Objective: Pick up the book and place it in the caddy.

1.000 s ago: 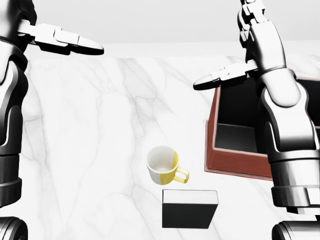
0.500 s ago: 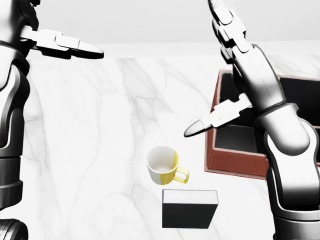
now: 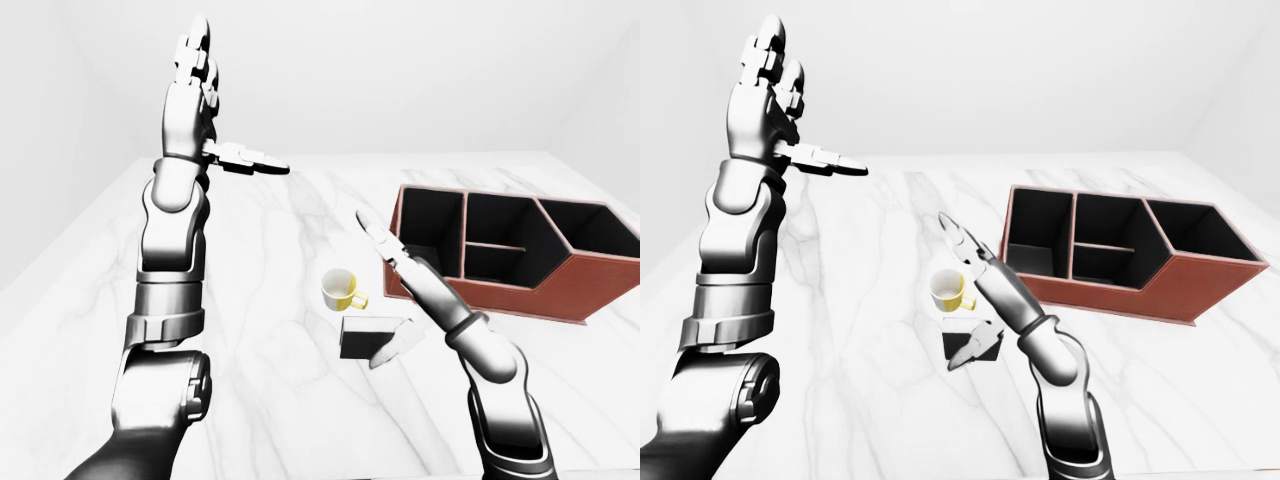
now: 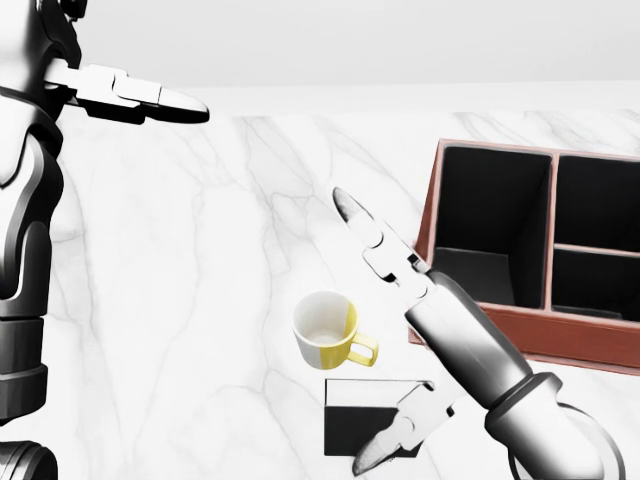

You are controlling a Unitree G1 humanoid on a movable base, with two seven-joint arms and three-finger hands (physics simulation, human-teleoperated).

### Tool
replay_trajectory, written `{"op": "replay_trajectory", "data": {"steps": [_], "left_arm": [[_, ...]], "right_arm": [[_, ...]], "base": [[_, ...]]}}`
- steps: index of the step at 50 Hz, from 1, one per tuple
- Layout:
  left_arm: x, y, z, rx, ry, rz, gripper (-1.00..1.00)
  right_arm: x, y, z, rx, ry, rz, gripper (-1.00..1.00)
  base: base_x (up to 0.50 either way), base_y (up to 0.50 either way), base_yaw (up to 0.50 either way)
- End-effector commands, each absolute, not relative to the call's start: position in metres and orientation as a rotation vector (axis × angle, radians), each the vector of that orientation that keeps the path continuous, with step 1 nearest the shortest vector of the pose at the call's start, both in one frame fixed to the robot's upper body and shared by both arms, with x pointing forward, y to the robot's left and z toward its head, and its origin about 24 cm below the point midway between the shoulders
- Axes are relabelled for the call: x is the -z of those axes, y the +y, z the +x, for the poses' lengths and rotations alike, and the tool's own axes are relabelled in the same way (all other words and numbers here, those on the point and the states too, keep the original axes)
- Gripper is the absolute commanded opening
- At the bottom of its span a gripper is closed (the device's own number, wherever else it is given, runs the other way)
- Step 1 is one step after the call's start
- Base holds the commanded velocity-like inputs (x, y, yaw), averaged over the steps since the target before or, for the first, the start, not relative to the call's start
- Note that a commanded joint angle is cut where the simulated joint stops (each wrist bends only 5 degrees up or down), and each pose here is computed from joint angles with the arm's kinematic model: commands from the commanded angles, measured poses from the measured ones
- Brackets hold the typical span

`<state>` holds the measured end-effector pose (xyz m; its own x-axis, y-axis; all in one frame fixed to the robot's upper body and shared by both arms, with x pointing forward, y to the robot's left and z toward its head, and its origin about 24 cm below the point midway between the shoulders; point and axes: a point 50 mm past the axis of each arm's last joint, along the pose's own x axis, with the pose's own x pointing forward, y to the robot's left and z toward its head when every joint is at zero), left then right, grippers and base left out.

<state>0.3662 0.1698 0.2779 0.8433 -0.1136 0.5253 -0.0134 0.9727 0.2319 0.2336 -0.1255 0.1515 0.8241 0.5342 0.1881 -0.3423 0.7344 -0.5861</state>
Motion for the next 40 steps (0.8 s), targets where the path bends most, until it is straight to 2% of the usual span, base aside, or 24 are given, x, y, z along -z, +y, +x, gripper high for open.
{"op": "replay_trajectory", "data": {"steps": [1, 16, 30, 40], "left_arm": [[-0.276, 0.170, 0.366, 0.054, -0.561, 0.231, 1.00], [-0.273, 0.172, 0.366, 0.052, -0.552, 0.233, 1.00], [-0.272, 0.172, 0.362, 0.059, -0.567, 0.230, 1.00], [-0.266, 0.174, 0.365, 0.056, -0.540, 0.233, 1.00]], "right_arm": [[-0.127, -0.120, 0.216, -0.538, -0.246, -0.569, 1.00], [-0.072, -0.123, 0.216, -0.532, -0.007, -0.563, 1.00], [-0.065, -0.119, 0.213, -0.517, -0.067, -0.704, 1.00], [-0.083, -0.122, 0.217, -0.428, -0.154, -0.877, 1.00]], "base": [[0.00, 0.00, 0.00], [0.00, 0.00, 0.00], [0.00, 0.00, 0.00], [0.00, 0.00, 0.00]]}}
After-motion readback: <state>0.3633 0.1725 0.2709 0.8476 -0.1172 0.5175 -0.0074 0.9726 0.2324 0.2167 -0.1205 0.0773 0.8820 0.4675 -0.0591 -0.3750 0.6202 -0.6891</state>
